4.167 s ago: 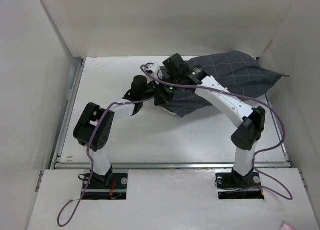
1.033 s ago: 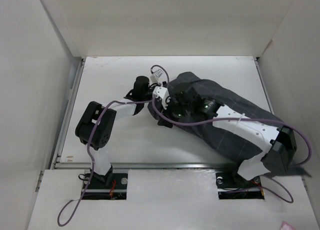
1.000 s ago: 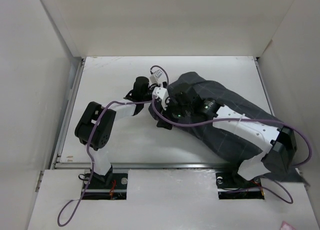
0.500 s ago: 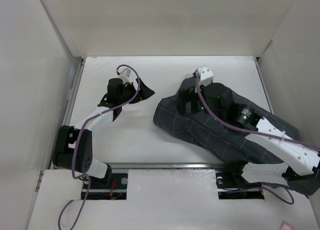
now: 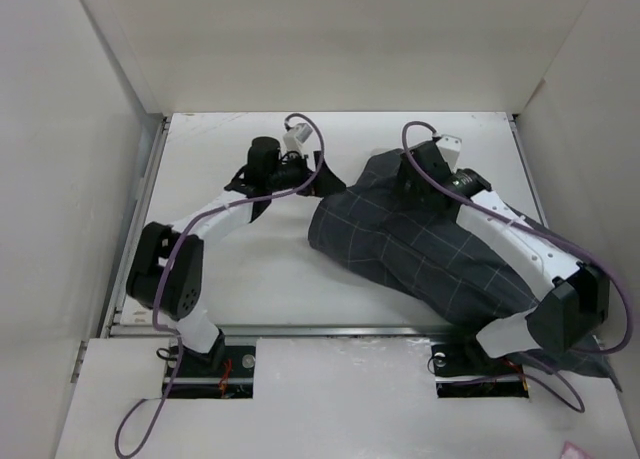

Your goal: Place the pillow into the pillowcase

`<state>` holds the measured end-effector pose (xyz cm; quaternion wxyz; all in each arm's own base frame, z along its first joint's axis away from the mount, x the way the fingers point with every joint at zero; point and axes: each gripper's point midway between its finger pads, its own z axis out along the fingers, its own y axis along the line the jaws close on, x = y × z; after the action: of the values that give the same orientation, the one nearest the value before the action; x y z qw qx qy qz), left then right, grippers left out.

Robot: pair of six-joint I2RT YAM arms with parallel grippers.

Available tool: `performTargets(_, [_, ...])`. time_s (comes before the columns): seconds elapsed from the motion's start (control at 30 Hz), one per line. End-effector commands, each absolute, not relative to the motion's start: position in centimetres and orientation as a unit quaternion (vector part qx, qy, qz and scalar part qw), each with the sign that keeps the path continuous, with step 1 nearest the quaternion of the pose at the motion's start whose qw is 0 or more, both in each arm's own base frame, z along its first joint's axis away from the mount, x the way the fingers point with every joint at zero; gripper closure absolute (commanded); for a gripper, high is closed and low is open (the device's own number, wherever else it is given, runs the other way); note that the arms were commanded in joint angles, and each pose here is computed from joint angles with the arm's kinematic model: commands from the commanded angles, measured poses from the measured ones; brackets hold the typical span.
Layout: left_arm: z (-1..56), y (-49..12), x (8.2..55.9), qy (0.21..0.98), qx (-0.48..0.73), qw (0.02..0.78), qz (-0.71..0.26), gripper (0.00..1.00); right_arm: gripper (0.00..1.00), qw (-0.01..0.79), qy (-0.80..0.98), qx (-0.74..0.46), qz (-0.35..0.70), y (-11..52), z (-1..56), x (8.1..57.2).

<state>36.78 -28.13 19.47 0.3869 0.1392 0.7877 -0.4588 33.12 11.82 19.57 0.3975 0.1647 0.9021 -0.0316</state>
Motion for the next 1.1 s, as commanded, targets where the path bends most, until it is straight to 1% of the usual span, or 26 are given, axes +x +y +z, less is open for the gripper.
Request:
performTargets(0.0, [19.2, -31.5, 35.8, 0.768, 0.207, 0.358, -0.49, 0.25, 0.02, 0.391, 0.917, 0.083, -0.001, 14.1, 18.1, 34.6])
performTargets(0.03, [18.9, -31.7, 35.8, 0.767, 0.21, 0.351, -0.494, 0.58, 0.04, 0.376, 0.925, 0.049, 0.034, 15.9, 17.4, 34.8])
performTargets(0.07, [18.4, -31.8, 35.6, 0.768, 0.213, 0.341, -0.499, 0.76, 0.09, 0.364, 0.93, 0.024, 0.044, 17.0, 16.1, 35.3])
performTargets(0.1, [18.5, -31.9, 35.4, 0.766, 0.217, 0.338, -0.503, 0.9, 0.09, 0.377, 0.923, -0.027, 0.068, 18.8, 16.5, 36.4])
performTargets(0.13, [18.4, -31.9, 35.3, 0.766, 0.213, 0.336, -0.505, 1.0, 0.09, 0.366, 0.922, -0.061, 0.108, 21.1, 16.3, 36.3])
performTargets(0.17, [18.4, -31.1, 35.4, 0.766, 0.208, 0.338, -0.505, 1.0, 0.09, 0.377, 0.913, -0.083, 0.133, 22.6, 17.3, 37.3])
performTargets(0.2, [17.7, -30.3, 35.1, 0.773, 0.194, 0.333, -0.504, 1.0, 0.1, 0.368, 0.91, -0.125, 0.144, 24.2, 16.4, 37.9])
performTargets(0.27, [19.3, -27.7, 35.5, 0.767, 0.173, 0.368, -0.496, 1.0, 0.1, 0.394, 0.881, -0.171, 0.196, 28.2, 19.4, 39.3])
performTargets(0.3, [18.5, -26.5, 35.1, 0.776, 0.158, 0.369, -0.486, 1.0, 0.1, 0.392, 0.877, -0.189, 0.206, 29.4, 19.0, 40.2])
performTargets(0.33, [20.1, -24.7, 35.5, 0.776, 0.133, 0.403, -0.466, 1.0, 0.1, 0.413, 0.856, -0.213, 0.228, 31.4, 20.3, 40.8])
performTargets(0.4, [20.8, -23.0, 35.2, 0.782, 0.108, 0.429, -0.439, 1.0, 0.1, 0.427, 0.809, -0.261, 0.308, 35.5, 24.0, 41.0])
performTargets(0.43, [20.2, -21.8, 34.8, 0.791, 0.088, 0.435, -0.421, 1.0, 0.1, 0.416, 0.802, -0.278, 0.326, 37.0, 23.2, 41.6])
performTargets(0.47, [22.0, -20.2, 34.5, 0.786, 0.061, 0.468, -0.399, 1.0, 0.1, 0.415, 0.788, -0.297, 0.344, 38.0, 23.7, 41.7])
performTargets(0.5, [22.6, -19.5, 33.9, 0.784, 0.049, 0.48, -0.391, 1.0, 0.1, 0.426, 0.757, -0.32, 0.379, 39.9, 26.6, 41.4])
performTargets(0.53, [22.2, -18.4, 33.4, 0.787, 0.032, 0.489, -0.375, 1.0, 0.1, 0.419, 0.753, -0.329, 0.387, 40.8, 25.8, 41.9])
performTargets(0.6, [24.2, -15.7, 32.3, 0.779, -0.017, 0.53, -0.335, 1.0, 0.1, 0.42, 0.722, -0.363, 0.413, 42.4, 27.2, 41.5])
performTargets(0.63, [24.6, -14.8, 31.9, 0.779, -0.032, 0.539, -0.318, 1.0, 0.1, 0.434, 0.705, -0.369, 0.422, 42.9, 29.0, 41.8])
performTargets(0.7, [24.3, -12.5, 30.8, 0.784, -0.075, 0.55, -0.278, 1.0, 0.1, 0.438, 0.708, -0.376, 0.408, 43.0, 28.7, 42.5])
performTargets(0.83, [23.5, -12.1, 30.1, 0.789, -0.106, 0.536, -0.28, 1.0, 0.07, 0.482, 0.735, -0.348, 0.325, 40.1, 30.4, 44.0])
performTargets(0.87, [23.3, -12.5, 29.8, 0.793, -0.098, 0.527, -0.289, 0.99, 0.06, 0.479, 0.752, -0.339, 0.3, 38.9, 29.1, 43.9])
performTargets(0.9, [23.1, -12.9, 29.9, 0.798, -0.098, 0.516, -0.296, 0.91, 0.04, 0.504, 0.753, -0.311, 0.286, 37.2, 31.9, 43.3])
performTargets(0.93, [21.3, -12.9, 29.7, 0.818, -0.107, 0.487, -0.287, 0.75, 0.02, 0.512, 0.768, -0.282, 0.263, 35.7, 32.2, 43.2])
performTargets(0.97, [21.0, -12.9, 29.7, 0.824, -0.109, 0.478, -0.283, 0.71, 0.0, 0.519, 0.8, -0.226, 0.199, 32.7, 30.9, 44.1])
performTargets(1.0, [20.7, -12.4, 29.9, 0.829, -0.127, 0.472, -0.271, 0.67, 0.0, 0.539, 0.803, -0.186, 0.175, 30.3, 33.0, 43.4])
performTargets(1.03, [19.1, -11.1, 30.0, 0.844, -0.168, 0.453, -0.233, 0.47, 0.0, 0.527, 0.825, -0.136, 0.153, 28.2, 32.2, 43.0])
performTargets(1.07, [18.7, -10.4, 30.2, 0.848, -0.184, 0.449, -0.215, 0.41, 0.0, 0.528, 0.839, -0.08, 0.106, 24.8, 31.7, 43.5])
